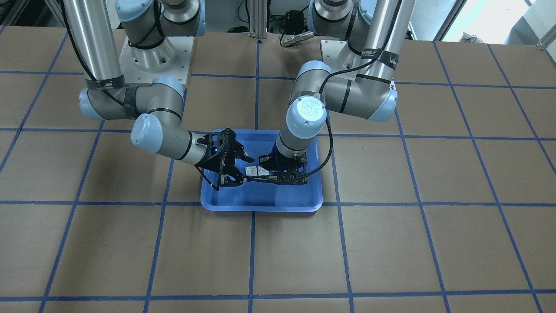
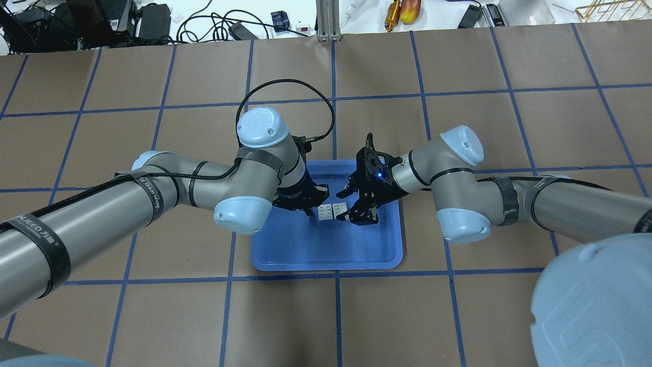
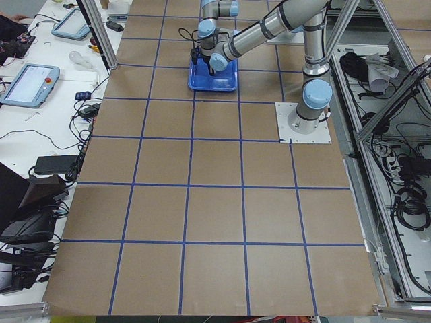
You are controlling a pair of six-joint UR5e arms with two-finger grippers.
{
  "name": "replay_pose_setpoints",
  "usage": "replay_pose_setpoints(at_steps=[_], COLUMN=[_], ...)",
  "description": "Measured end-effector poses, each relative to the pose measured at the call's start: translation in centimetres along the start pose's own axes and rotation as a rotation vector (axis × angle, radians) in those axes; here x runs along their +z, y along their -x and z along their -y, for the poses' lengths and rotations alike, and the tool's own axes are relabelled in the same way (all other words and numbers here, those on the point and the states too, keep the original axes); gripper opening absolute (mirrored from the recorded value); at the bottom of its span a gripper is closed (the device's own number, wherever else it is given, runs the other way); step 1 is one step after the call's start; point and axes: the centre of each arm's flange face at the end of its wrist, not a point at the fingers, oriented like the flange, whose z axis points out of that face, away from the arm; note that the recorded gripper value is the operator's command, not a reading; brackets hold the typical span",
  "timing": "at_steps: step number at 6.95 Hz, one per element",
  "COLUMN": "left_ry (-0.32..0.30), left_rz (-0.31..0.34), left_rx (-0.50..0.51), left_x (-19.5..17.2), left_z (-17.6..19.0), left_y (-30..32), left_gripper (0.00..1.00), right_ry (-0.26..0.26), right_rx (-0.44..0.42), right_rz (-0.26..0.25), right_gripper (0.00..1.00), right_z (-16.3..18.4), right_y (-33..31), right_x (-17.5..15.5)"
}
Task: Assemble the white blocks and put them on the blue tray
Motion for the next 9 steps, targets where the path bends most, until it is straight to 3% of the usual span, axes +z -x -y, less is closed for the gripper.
replay_pose_setpoints(at_steps=[3, 5, 7, 9], left_ry=[0.0, 0.005, 0.009, 0.012], left_rz=[0.0, 0.002, -0.003, -0.012], left_rx=[0.0, -0.008, -0.022, -0.028], left_x=[0.0, 0.3, 0.4, 0.4], left_z=[0.1, 0.0, -0.2, -0.3], left_y=[0.1, 0.0, -0.3, -0.6], left_gripper=[0.04, 0.04, 0.04, 0.04], right_ry=[0.002, 0.028, 0.13, 0.226], right_rx=[0.001, 0.037, 0.099, 0.175], right_rz=[-0.004, -0.049, -0.117, -0.133], right_gripper=[1.0, 1.0, 1.0, 1.0], right_z=[-0.1, 1.2, 3.1, 5.0], right_y=[-0.3, -1.0, -0.5, 1.0], right_x=[0.1, -1.9, -6.0, -11.2])
